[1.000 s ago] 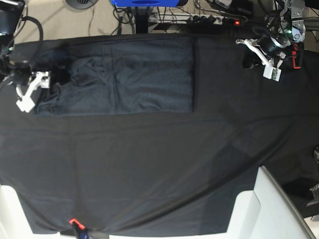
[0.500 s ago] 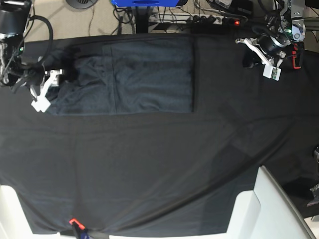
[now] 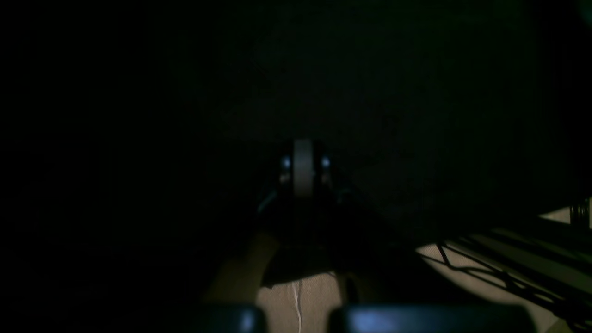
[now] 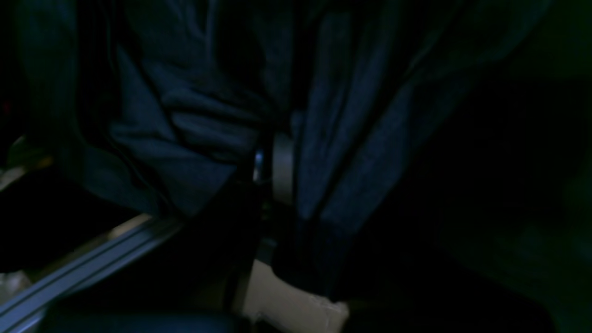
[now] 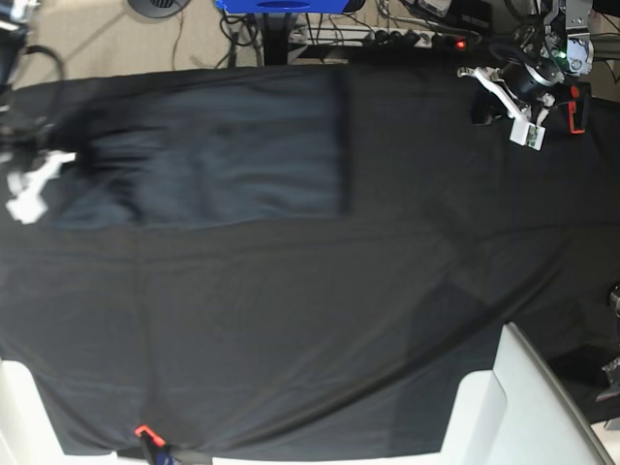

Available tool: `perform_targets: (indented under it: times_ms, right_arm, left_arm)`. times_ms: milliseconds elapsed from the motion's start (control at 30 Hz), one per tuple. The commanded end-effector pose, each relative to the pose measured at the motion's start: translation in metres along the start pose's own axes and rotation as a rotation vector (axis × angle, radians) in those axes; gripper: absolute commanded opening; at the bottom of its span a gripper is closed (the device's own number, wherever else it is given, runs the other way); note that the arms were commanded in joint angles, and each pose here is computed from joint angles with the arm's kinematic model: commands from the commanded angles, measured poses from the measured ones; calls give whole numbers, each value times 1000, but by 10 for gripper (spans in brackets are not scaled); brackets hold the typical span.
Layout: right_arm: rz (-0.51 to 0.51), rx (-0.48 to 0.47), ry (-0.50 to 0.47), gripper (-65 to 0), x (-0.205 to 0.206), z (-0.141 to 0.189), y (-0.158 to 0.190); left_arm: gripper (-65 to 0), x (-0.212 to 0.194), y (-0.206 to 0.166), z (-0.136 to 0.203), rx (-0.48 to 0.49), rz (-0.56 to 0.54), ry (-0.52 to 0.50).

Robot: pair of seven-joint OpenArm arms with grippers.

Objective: Fold the T-shirt properly
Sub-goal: 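Grasp the shirt's end with the right gripper and fold it toward the middle, then lay the folded end down and release it with the right gripper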

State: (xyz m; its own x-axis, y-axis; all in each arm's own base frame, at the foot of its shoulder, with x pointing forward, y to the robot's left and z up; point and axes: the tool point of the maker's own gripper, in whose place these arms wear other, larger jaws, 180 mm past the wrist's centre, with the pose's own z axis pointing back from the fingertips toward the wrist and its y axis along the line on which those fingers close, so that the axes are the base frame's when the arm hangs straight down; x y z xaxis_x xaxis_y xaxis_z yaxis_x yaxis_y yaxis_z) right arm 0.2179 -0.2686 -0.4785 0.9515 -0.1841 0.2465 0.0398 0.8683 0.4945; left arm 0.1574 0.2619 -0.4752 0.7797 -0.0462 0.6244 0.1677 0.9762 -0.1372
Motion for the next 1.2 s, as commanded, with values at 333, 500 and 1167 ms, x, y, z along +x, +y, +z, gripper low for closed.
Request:
perform_targets:
  times_ms: [333, 500, 1167]
  right_arm:
    - [96, -68, -114, -648, 16, 22, 69]
    - [153, 6, -123, -648, 11, 11, 150]
    - [12, 101, 53, -648, -26, -72, 217]
  left_arm:
    - [-650, 15, 2, 1, -1, -8, -45]
    - [-650, 15, 3, 2, 2, -8, -46]
    - [-650, 15, 4, 2, 3, -7, -47]
